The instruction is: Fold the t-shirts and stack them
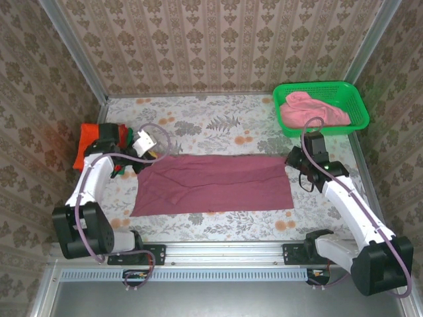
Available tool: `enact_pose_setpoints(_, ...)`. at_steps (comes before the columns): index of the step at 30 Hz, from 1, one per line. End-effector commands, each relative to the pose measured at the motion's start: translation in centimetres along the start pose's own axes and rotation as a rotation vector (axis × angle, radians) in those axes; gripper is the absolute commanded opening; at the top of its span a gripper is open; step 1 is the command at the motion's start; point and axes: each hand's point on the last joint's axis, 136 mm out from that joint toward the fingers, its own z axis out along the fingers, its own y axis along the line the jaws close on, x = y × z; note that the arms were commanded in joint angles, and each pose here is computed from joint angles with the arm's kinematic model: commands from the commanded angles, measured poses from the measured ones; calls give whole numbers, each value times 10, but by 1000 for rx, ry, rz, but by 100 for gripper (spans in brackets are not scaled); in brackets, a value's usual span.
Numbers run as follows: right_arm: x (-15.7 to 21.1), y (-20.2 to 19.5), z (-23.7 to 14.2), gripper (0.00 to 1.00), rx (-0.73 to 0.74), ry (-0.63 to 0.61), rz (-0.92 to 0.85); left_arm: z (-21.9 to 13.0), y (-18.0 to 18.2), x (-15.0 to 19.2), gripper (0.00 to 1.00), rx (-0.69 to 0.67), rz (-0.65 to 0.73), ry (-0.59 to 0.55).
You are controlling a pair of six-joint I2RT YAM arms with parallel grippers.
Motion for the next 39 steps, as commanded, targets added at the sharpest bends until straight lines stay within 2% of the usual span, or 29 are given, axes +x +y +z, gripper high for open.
enact_pose_setpoints(1, 24, -23, -8, 0, 63, 57, 44, -11, -14, 6, 0, -23, 19, 15)
enact_pose_setpoints(7, 51, -34, -15, 0, 50, 99, 99, -22, -19, 29, 0, -123, 27, 87)
enact_pose_setpoints(19, 96, -61, -18, 0, 115, 217, 92, -34, -32, 61, 0, -208, -63, 212)
enact_pose_setpoints(26, 120, -71, -15, 0, 122, 270, 107, -37, -44, 67, 0, -206, -87, 217)
enact_pose_setpoints(39, 137, -77, -5, 0, 140, 322, 110, -30, -63, 98, 0, -212, -19, 353)
